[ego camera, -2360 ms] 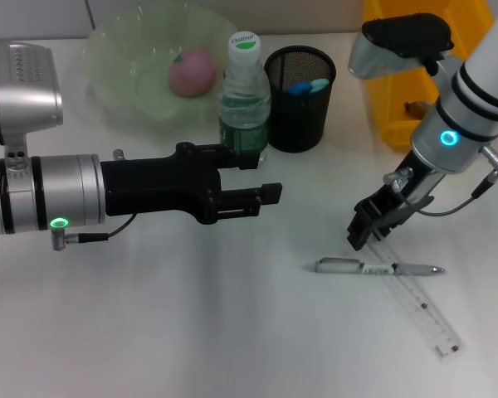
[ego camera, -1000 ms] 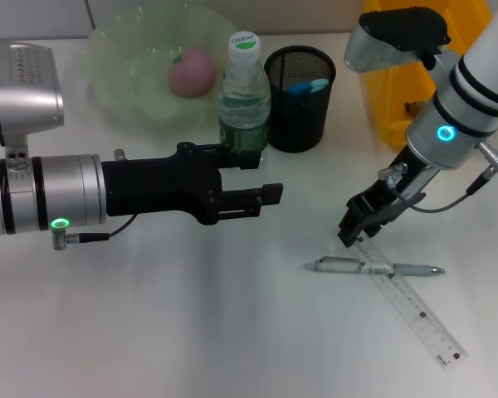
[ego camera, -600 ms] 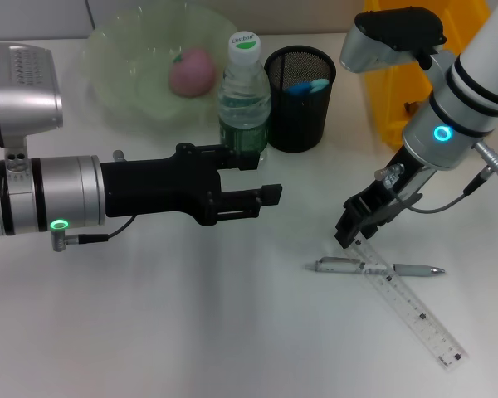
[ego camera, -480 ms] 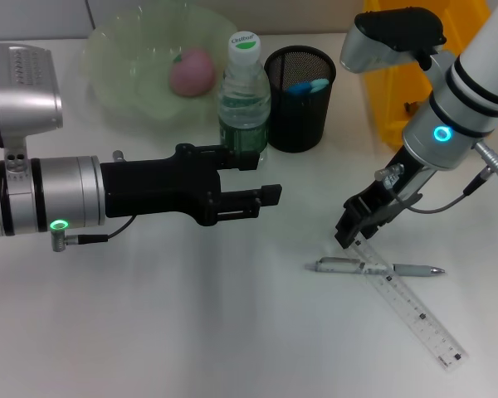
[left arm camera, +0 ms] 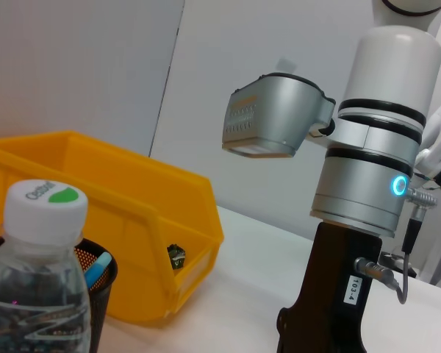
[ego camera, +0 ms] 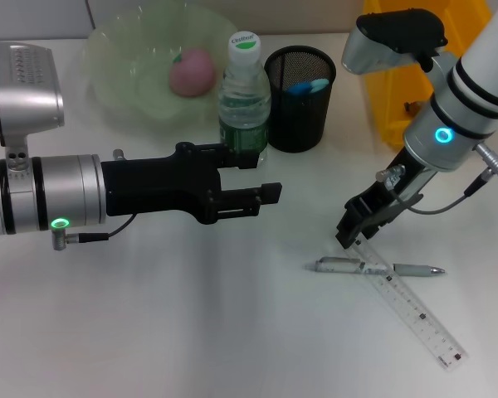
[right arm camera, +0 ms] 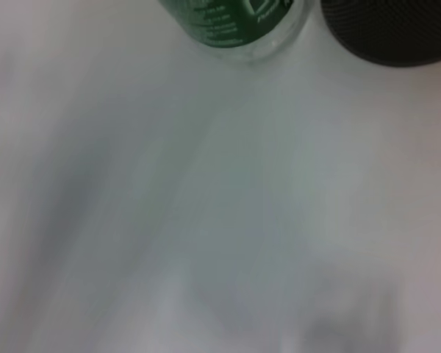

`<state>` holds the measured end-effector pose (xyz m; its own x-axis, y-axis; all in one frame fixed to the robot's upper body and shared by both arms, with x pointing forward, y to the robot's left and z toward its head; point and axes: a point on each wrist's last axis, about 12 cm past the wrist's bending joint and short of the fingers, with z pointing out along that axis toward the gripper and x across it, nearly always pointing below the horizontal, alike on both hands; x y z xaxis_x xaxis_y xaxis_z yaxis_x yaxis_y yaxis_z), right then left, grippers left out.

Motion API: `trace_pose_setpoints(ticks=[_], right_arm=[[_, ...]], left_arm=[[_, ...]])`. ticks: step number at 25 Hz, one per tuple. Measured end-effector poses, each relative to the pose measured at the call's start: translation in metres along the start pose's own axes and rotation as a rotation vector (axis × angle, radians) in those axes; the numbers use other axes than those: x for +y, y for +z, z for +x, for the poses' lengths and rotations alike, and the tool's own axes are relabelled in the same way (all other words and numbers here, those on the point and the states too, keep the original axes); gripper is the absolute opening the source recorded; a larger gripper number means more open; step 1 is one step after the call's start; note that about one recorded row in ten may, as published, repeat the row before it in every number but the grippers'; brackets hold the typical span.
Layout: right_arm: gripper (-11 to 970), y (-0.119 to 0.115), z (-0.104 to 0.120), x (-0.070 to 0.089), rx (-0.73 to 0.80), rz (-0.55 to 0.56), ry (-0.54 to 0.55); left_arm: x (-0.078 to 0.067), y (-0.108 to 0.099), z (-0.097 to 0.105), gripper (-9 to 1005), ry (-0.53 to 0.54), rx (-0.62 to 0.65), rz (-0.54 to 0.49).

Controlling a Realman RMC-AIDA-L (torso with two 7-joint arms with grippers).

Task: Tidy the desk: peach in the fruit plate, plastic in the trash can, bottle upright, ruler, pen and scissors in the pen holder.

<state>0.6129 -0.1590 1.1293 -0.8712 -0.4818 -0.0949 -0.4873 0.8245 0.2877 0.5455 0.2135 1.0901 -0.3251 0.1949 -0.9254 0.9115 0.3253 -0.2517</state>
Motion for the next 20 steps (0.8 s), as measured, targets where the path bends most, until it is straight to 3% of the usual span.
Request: trace_pose_setpoints(ticks=[12, 17, 20], right_arm=[[420, -0.019, -0.005, 0.002, -0.054, 0.010, -0.068], [618, -0.020, -0.003, 0.003, -0.037, 0.003, -0.077], [628, -0.021, 0.000, 0.002, -0.037, 0.000, -0.076]], left_arm=[[0.000, -0.002, 0.001, 658, -0.004, -0.001, -0.005], [0.002, -0.004, 0.000, 658, -0.005, -0.010, -0.017], [0.003, -0.006, -0.001, 658, -0.006, -0.017, -0.024]])
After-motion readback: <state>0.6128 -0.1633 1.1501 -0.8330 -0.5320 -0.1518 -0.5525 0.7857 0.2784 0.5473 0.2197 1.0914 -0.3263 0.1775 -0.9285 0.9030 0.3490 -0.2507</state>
